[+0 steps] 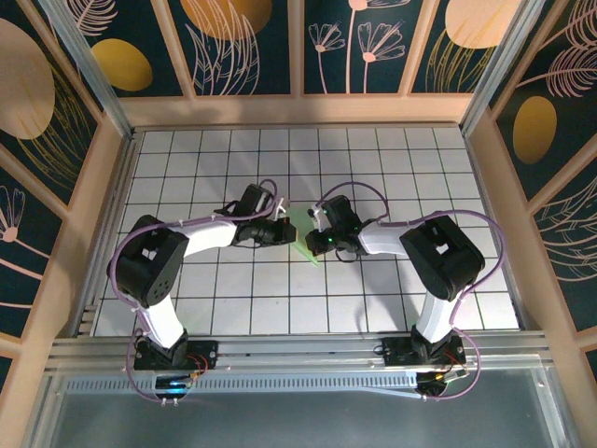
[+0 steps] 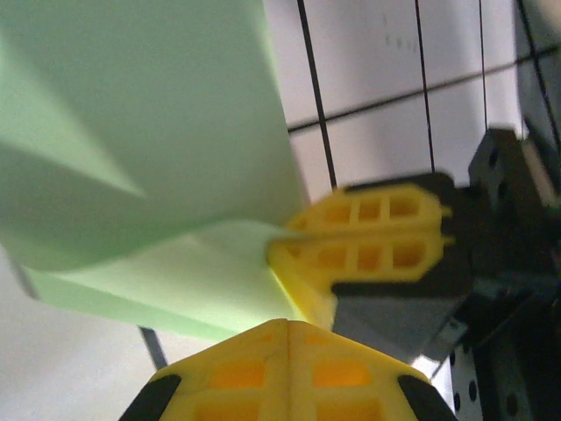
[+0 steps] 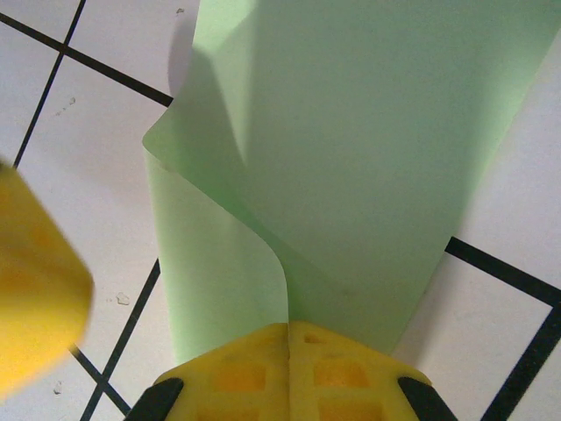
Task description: Fold a paper plane with a square sheet of paper (fold left side to right side)
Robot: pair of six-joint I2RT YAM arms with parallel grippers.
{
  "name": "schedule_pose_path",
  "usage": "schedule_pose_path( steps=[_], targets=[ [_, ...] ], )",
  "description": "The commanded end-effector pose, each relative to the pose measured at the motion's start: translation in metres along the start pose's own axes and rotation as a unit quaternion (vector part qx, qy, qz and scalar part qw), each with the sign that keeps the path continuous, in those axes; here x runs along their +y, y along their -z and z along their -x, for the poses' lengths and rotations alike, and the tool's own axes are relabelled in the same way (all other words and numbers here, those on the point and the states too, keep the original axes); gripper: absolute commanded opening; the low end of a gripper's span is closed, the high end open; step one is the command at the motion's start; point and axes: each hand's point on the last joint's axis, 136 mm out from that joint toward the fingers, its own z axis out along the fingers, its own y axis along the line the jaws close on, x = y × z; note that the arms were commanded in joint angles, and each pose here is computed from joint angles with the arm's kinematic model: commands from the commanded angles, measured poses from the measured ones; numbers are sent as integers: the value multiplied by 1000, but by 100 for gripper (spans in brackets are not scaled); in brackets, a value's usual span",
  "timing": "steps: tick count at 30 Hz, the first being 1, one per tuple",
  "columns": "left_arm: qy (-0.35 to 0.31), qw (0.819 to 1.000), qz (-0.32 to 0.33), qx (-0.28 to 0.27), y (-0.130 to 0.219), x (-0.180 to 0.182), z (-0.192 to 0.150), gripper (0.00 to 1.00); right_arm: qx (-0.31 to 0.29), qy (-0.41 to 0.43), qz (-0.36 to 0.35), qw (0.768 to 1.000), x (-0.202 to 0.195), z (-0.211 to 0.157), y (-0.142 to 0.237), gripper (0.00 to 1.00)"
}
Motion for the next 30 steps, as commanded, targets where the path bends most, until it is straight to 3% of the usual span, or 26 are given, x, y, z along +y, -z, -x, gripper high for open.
schedule_pose_path(
  steps=[1,30],
  targets=[
    [6,999,-34,-7,-7,-10,4,3,57,-10,-14,998,-13,-37,-8,0],
    [33,999,31,14,-28,35,-17,2,60,-8,-18,998,-14,-36,-9,0]
  ],
)
